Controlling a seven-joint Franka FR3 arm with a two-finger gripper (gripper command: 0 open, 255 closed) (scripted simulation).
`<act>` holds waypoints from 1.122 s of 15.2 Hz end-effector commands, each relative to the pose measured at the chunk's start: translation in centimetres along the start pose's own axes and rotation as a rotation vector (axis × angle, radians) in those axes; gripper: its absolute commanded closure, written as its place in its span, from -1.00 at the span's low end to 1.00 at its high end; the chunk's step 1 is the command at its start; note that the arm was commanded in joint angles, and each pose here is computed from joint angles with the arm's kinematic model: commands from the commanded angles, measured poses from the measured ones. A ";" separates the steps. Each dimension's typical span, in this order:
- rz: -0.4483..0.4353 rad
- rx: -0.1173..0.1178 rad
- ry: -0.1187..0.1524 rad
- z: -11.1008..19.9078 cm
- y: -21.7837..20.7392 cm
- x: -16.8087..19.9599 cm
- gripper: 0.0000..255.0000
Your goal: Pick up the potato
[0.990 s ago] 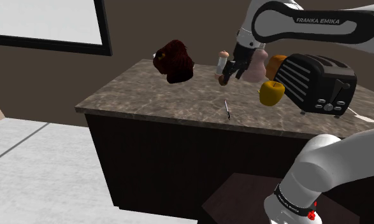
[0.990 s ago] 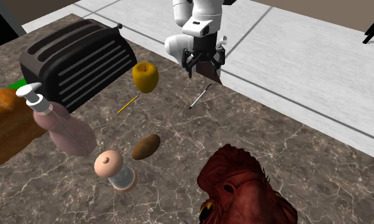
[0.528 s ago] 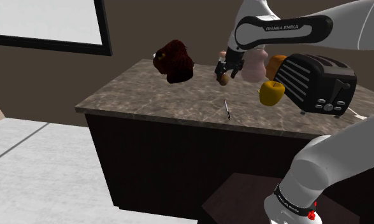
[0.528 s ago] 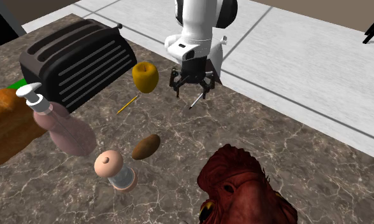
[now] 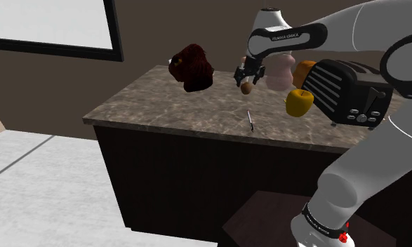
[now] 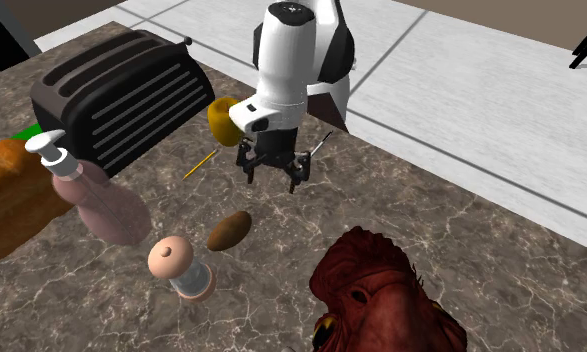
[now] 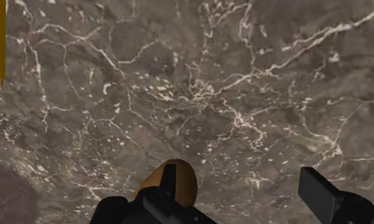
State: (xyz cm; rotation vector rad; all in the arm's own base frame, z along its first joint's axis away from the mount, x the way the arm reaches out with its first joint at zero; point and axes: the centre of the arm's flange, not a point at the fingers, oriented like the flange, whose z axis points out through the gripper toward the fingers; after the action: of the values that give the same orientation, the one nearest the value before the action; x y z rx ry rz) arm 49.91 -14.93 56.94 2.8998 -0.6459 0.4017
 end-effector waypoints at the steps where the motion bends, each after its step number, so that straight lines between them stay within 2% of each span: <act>1: 0.051 -0.018 0.007 1.5 1.0 1.8 -1.00; 7: 0.199 -0.069 0.023 5.1 4.9 6.9 -1.00; 15: 0.205 -0.071 0.024 9.1 4.8 5.9 -1.00; 17: 0.205 -0.071 0.024 9.1 4.8 5.9 -1.00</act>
State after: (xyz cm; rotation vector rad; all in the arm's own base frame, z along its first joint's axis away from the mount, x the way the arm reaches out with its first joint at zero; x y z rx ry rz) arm 55.04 -23.33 50.48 2.7670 -0.9374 0.4259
